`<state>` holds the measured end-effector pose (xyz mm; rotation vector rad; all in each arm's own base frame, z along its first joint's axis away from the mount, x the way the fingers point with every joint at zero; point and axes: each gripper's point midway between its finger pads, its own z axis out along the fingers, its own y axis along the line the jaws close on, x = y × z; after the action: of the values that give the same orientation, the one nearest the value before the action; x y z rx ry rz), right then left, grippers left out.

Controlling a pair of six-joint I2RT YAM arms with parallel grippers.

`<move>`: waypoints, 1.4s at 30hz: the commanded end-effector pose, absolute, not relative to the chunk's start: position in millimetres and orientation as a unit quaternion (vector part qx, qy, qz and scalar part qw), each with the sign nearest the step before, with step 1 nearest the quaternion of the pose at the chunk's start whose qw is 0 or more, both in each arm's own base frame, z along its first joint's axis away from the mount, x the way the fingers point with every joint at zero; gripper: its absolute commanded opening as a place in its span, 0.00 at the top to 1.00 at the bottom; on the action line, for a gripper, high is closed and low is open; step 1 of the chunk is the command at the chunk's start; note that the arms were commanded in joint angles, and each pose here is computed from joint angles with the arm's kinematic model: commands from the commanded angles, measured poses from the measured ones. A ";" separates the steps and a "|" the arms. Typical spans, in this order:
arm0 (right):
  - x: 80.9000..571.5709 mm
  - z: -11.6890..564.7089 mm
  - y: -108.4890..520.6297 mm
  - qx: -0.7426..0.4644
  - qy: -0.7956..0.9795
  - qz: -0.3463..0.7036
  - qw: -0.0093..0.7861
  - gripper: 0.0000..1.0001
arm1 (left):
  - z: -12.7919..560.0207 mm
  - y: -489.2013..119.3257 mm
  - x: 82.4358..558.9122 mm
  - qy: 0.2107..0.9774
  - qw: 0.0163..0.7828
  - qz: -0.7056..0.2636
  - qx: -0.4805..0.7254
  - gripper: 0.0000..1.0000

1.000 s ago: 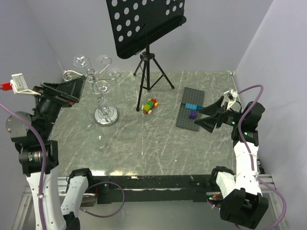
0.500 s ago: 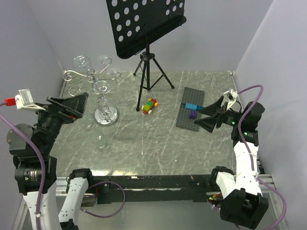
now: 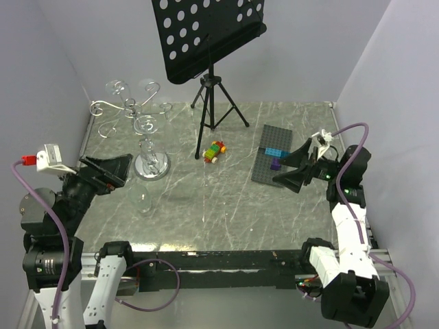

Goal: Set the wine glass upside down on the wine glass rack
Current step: Pick up the wine glass at the center of the board.

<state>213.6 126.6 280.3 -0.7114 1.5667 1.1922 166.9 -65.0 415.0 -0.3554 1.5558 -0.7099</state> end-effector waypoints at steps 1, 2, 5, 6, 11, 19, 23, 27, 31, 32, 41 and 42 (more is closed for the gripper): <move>156.9 291.4 148.6 -0.460 0.546 0.546 0.439 0.00 | 410.8 -57.1 163.3 0.683 0.655 -0.285 -0.156 0.04; 154.6 294.4 151.9 -0.479 0.536 0.538 0.440 0.00 | 410.2 -55.7 162.6 0.682 0.656 -0.282 -0.159 0.03; 152.8 304.8 162.5 -0.537 0.505 0.515 0.438 0.00 | 406.1 -54.5 162.9 0.681 0.656 -0.280 -0.163 0.03; 153.3 307.7 166.8 -0.540 0.508 0.521 0.423 0.00 | 404.3 -53.2 163.5 0.682 0.656 -0.278 -0.167 0.03; 157.5 326.7 200.2 -0.606 0.462 0.513 0.394 0.00 | 405.6 -33.2 161.6 0.670 0.671 -0.240 -0.209 0.03; 155.9 343.3 245.2 -0.648 0.403 0.549 0.340 0.00 | 425.4 -23.4 152.7 0.645 0.693 -0.228 -0.227 0.03; 159.8 349.8 259.8 -0.633 0.430 0.573 0.294 0.00 | 428.5 -24.0 154.2 0.645 0.694 -0.228 -0.223 0.03; 155.7 368.7 266.2 -0.623 0.444 0.583 0.271 0.00 | 433.5 -23.5 153.7 0.642 0.697 -0.228 -0.223 0.03; 141.1 389.6 266.4 -0.634 0.430 0.580 0.277 0.00 | 441.2 -20.7 151.2 0.636 0.704 -0.222 -0.224 0.03; 140.5 393.5 267.3 -0.636 0.430 0.579 0.276 0.00 | 443.3 -20.3 150.2 0.635 0.706 -0.220 -0.223 0.03; 165.7 421.9 281.0 -0.614 0.461 0.586 0.259 0.00 | 454.2 -24.1 145.5 0.632 0.709 -0.228 -0.214 0.03; 165.1 428.9 280.7 -0.615 0.460 0.584 0.263 0.00 | 455.1 -23.5 144.4 0.632 0.710 -0.225 -0.213 0.03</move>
<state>171.5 298.7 455.9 -1.3099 1.3549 1.9491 145.7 -24.7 442.5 -0.5004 1.4188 -0.5213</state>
